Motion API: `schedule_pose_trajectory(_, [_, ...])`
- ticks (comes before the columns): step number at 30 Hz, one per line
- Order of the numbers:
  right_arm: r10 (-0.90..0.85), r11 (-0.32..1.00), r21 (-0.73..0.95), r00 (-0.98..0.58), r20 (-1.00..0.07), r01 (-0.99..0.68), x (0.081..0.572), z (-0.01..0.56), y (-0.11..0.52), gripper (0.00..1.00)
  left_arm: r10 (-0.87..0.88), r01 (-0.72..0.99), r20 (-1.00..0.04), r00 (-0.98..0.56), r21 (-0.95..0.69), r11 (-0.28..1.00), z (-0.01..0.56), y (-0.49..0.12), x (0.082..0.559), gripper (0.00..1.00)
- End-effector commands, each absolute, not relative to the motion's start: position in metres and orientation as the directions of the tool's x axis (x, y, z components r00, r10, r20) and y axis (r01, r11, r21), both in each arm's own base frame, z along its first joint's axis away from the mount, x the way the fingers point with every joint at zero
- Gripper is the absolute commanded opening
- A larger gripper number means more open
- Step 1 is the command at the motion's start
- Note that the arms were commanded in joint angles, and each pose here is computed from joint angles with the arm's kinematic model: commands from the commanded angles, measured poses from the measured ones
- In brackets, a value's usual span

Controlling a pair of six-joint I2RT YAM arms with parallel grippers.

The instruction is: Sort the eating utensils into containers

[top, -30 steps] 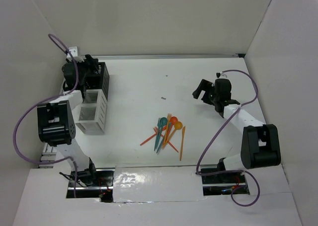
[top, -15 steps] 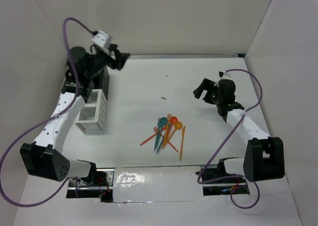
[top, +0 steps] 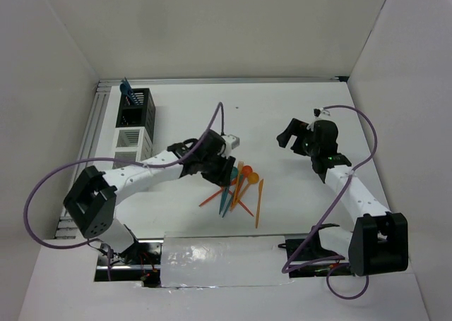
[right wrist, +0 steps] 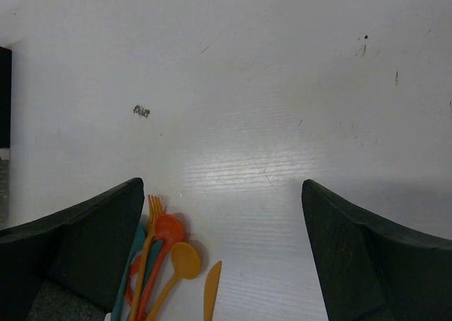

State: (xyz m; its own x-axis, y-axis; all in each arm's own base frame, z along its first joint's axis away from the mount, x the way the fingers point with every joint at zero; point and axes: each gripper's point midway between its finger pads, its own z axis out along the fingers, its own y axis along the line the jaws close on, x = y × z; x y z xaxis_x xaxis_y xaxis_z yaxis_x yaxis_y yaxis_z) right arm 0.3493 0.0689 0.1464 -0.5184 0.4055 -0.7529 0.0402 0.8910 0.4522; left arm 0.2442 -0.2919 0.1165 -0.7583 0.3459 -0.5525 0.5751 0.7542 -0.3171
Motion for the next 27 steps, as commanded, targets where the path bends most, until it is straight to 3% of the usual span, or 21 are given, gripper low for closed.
schedule_pose_trajectory(1, [0.414, 0.890, 0.453, -0.514, -0.751, 0.055, 0.346, 0.146, 0.065, 0.98, 0.276, 0.429, -0.449, -0.850, -0.286, 0.857, 0.091, -0.300, 0.231, 0.54])
schedule_pose_trajectory(6, [0.410, 0.895, 0.440, -0.509, -0.756, 0.069, 0.345, 0.146, 0.061, 0.99, 0.241, 0.332, -0.332, -0.912, -0.252, 0.909, 0.066, -0.306, 0.218, 0.48])
schedule_pose_trajectory(9, [0.412, 0.897, 0.437, -0.498, -0.763, 0.073, 0.343, 0.148, 0.059, 0.98, 0.214, 0.295, -0.328, -0.920, -0.223, 0.929, 0.057, -0.302, 0.221, 0.44])
schedule_pose_trajectory(27, [0.416, 0.895, 0.438, -0.509, -0.753, 0.082, 0.343, 0.141, 0.059, 0.99, 0.219, 0.281, -0.292, -0.931, -0.189, 0.941, 0.015, -0.300, 0.223, 0.40])
